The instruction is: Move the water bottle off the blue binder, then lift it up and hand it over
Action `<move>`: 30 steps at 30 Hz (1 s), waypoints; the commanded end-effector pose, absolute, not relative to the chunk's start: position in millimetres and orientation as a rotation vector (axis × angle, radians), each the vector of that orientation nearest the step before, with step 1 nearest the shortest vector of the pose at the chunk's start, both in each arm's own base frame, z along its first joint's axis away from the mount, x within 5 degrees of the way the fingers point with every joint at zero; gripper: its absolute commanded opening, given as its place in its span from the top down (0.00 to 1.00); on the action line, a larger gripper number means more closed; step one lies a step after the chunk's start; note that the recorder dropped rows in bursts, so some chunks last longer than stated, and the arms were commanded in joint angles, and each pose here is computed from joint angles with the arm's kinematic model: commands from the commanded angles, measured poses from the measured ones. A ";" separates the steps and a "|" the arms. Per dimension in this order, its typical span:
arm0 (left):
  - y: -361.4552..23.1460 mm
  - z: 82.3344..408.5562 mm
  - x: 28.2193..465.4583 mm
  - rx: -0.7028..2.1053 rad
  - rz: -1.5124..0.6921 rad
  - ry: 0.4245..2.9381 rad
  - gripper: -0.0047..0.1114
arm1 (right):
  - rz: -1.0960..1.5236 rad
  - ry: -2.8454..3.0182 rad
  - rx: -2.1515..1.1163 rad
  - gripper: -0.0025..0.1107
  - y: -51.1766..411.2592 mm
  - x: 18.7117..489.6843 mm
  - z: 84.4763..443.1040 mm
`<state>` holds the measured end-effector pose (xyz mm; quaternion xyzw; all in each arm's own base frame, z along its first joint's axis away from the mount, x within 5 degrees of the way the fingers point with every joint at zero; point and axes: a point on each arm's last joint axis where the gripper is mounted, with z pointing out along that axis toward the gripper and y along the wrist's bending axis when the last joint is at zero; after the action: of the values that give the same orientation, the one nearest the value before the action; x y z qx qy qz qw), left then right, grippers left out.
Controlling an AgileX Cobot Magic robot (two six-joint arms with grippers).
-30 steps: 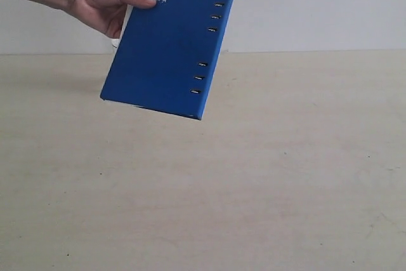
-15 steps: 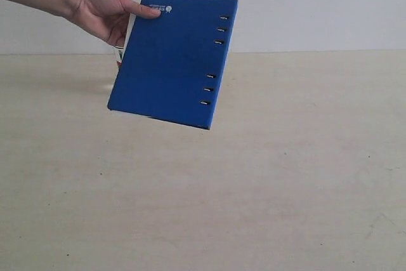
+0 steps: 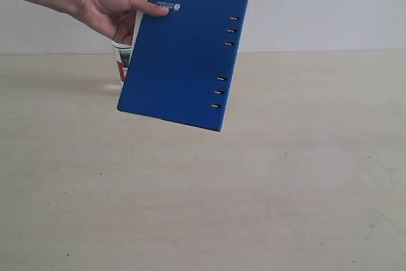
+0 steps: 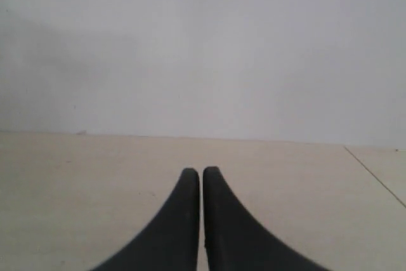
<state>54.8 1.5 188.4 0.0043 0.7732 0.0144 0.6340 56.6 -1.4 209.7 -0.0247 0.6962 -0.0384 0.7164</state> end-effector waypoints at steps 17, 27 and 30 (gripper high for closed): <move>1.7 187.8 54.7 0.008 0.034 1.765 0.92 | -0.064 1.821 0.039 0.98 -5.5 53.4 182.8; 1.7 187.8 54.7 0.008 0.034 1.765 0.92 | -0.064 1.821 0.039 0.98 -5.5 53.4 182.8; 1.7 187.8 54.7 0.008 0.034 1.765 0.92 | -0.064 1.821 0.039 0.98 -5.5 53.4 182.8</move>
<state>54.8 1.5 188.4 0.0043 0.7732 0.0144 0.6340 53.7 -5.4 182.0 0.0157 0.7923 -0.0276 0.6093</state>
